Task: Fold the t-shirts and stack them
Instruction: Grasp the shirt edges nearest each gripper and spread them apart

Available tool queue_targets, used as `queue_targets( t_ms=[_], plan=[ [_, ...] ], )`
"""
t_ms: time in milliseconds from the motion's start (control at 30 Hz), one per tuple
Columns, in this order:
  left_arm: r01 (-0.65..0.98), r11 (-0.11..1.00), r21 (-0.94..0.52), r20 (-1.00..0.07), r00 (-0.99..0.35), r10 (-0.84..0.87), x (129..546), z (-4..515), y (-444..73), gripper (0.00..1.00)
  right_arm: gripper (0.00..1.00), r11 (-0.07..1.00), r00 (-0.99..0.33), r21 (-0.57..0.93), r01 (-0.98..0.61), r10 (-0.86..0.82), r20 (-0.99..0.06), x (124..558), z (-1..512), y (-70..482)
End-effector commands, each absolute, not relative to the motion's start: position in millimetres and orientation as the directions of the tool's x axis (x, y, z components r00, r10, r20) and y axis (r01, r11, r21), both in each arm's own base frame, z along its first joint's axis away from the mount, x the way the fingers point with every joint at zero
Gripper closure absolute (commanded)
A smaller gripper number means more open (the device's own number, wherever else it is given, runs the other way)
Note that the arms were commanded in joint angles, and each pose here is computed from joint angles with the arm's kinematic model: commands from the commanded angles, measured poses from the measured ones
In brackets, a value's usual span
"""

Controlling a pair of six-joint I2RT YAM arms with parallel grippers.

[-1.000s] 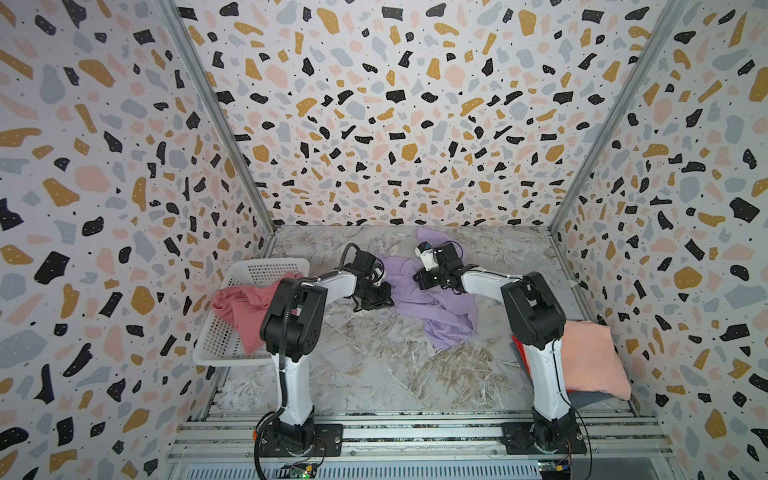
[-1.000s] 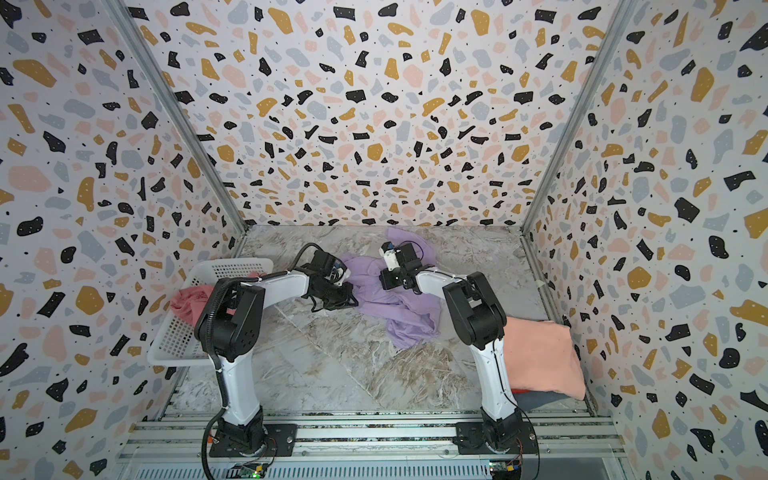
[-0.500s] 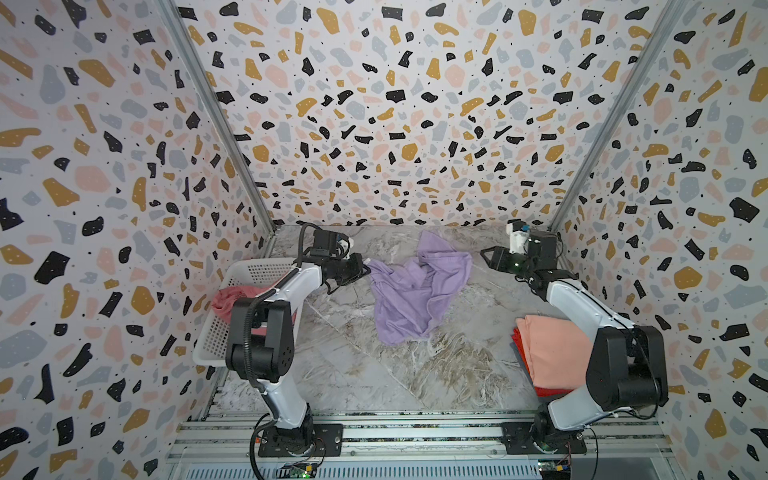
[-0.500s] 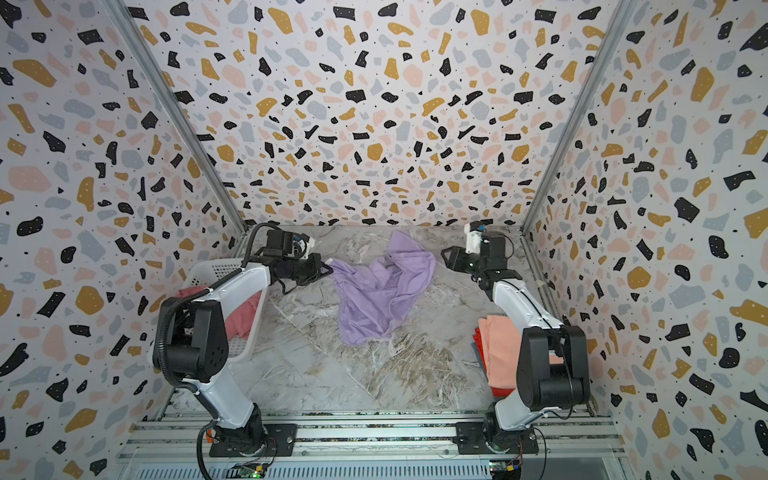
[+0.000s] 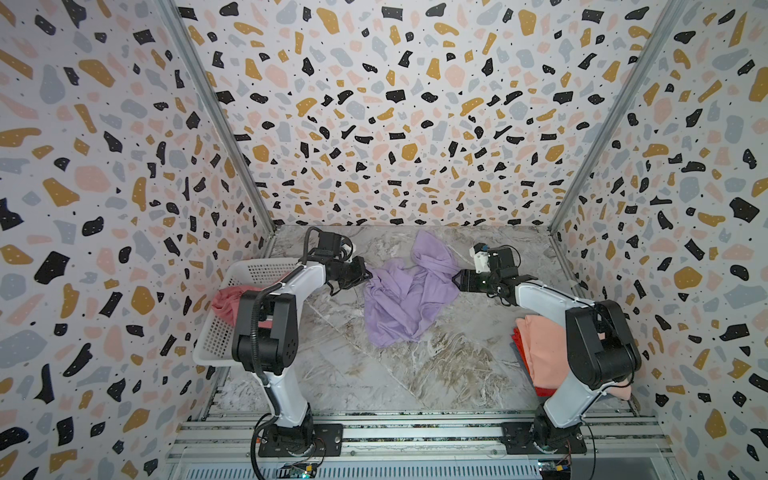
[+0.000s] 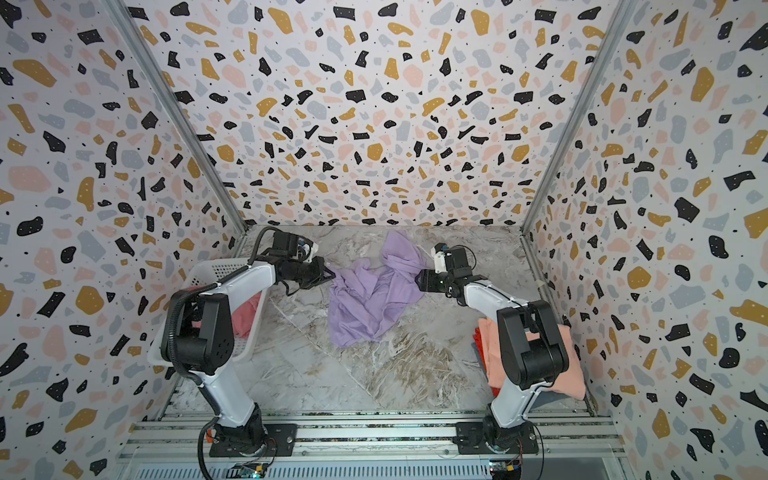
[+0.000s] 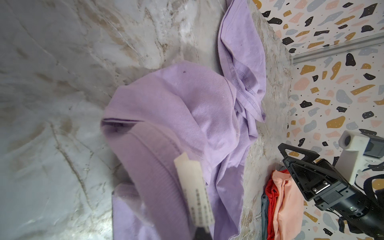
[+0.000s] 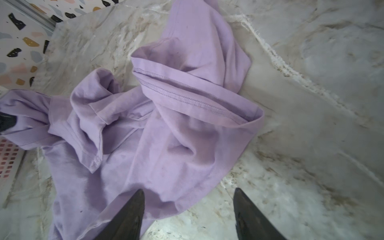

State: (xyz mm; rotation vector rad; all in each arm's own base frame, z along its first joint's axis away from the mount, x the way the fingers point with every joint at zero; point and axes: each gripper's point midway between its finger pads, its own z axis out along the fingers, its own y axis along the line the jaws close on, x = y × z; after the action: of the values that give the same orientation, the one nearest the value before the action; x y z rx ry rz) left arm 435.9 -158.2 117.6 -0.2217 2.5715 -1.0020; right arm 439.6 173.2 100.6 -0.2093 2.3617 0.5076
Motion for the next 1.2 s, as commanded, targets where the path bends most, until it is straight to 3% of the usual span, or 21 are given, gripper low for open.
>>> queue_targets(
  t_ms=[0, 100, 267, 433, 500, 567, 633, 700, 833, 967, 1167],
  plan=[
    [0.014, 0.73, -0.684, -0.302, -0.916, -0.265, 439, 129, -161, 1.0, 0.29, 0.956, -0.607, -0.007, -0.293, -0.191, -0.771, 491, 102, 165],
    [0.011, 0.735, -0.678, -0.307, -0.913, -0.269, 435, 131, -159, 1.0, 0.26, 0.951, -0.604, -0.09, -0.295, -0.259, -0.754, 506, 95, 156],
    [0.006, 0.73, -0.684, -0.312, -0.906, -0.284, 432, 133, -158, 1.0, 0.26, 0.905, -0.629, -0.046, -0.423, -0.33, -0.704, 508, 68, 168],
    [0.007, 0.718, -0.696, -0.316, -0.901, -0.297, 437, 137, -160, 1.0, 0.29, 0.893, -0.66, -0.017, -0.45, -0.345, -0.668, 511, 51, 173],
    [0.007, 0.719, -0.695, -0.317, -0.901, -0.297, 439, 137, -160, 1.0, 0.35, 0.887, -0.671, 0.005, -0.462, -0.346, -0.656, 514, 46, 176],
    [0.013, 0.72, -0.694, -0.323, -0.899, -0.295, 443, 139, -161, 1.0, 0.64, 0.889, -0.698, 0.038, -0.455, -0.33, -0.635, 515, 43, 177],
    [0.016, 0.722, -0.692, -0.333, -0.894, -0.299, 449, 142, -160, 1.0, 0.82, 0.887, -0.723, 0.101, -0.451, -0.296, -0.625, 511, 44, 180],
    [0.022, 0.722, -0.692, -0.345, -0.888, -0.304, 458, 146, -161, 1.0, 0.93, 0.895, -0.744, 0.184, -0.406, -0.207, -0.635, 507, 57, 178],
    [-0.001, 0.76, -0.65, -0.377, -0.868, -0.323, 478, 152, -152, 1.0, 1.0, 0.934, -0.738, 0.304, -0.187, 0.07, -0.671, 496, 99, 129],
    [-0.071, 0.749, -0.659, -0.377, -0.83, -0.41, 502, 151, -145, 1.0, 1.0, 0.911, -0.679, 0.411, 0.034, 0.323, -0.659, 463, 121, 63],
    [-0.106, 0.723, -0.683, -0.387, -0.787, -0.481, 540, 150, -145, 1.0, 1.0, 0.912, -0.719, 0.393, 0.117, 0.351, -0.6, 430, 99, 36]
  ],
)
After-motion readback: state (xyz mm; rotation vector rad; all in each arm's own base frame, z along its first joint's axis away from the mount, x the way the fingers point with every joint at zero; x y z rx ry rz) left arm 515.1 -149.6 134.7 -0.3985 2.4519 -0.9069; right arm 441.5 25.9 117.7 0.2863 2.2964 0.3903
